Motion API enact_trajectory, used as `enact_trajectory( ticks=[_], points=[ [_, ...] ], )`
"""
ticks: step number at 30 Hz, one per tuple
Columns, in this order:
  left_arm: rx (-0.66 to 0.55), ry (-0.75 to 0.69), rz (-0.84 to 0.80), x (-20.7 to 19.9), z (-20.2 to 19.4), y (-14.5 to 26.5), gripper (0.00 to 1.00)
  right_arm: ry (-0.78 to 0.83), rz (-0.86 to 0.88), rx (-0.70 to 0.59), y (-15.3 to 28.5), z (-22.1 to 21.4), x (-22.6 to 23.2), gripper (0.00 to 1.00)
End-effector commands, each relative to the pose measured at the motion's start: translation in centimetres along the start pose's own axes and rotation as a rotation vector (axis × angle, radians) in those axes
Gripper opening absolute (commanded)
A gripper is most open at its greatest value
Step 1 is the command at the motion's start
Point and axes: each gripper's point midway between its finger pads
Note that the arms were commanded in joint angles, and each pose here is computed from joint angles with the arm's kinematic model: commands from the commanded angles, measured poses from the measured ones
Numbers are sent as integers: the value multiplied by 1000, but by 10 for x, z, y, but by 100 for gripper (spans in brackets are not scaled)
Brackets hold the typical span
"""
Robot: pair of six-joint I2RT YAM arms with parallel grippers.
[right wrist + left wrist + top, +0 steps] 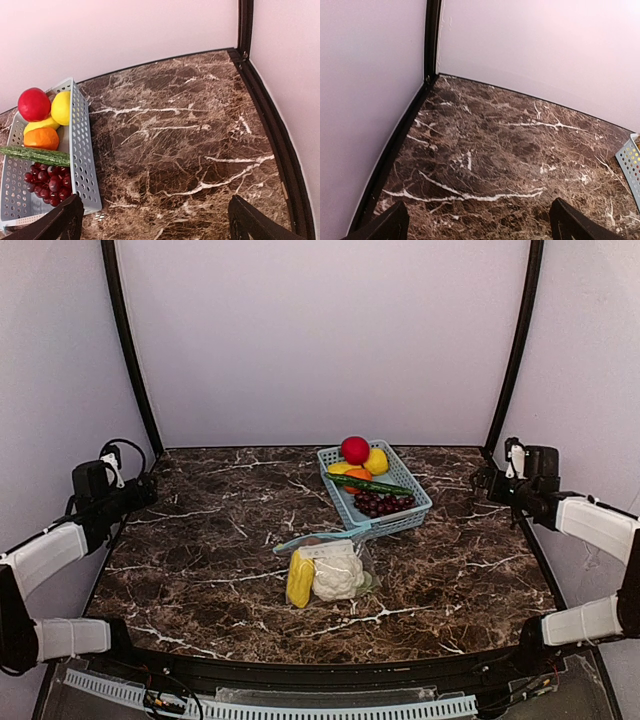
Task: Place the food in the zip-top bag and seal the zipper
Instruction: Reset both arms
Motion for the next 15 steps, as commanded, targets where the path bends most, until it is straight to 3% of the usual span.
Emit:
enact_trajectory(
  ticks=[1,9,15],
  points=[
    [-151,-58,88,17,16,6,99,84,3,-264,18,37,-13,99],
    [-216,-170,26,11,-7,-8,98,208,-40,-498,38,29,-27,99],
    [-222,-191,54,20,-31,-14,98,237,-69,-514,35,16,-34,99]
  ],
)
Point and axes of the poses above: each gripper's point midway between its finger pads, its own y axis back along the fingers, its own x axis along the line the jaws close on, z = x × y, and after that the axes turned 2 degrees about -y, right-handed
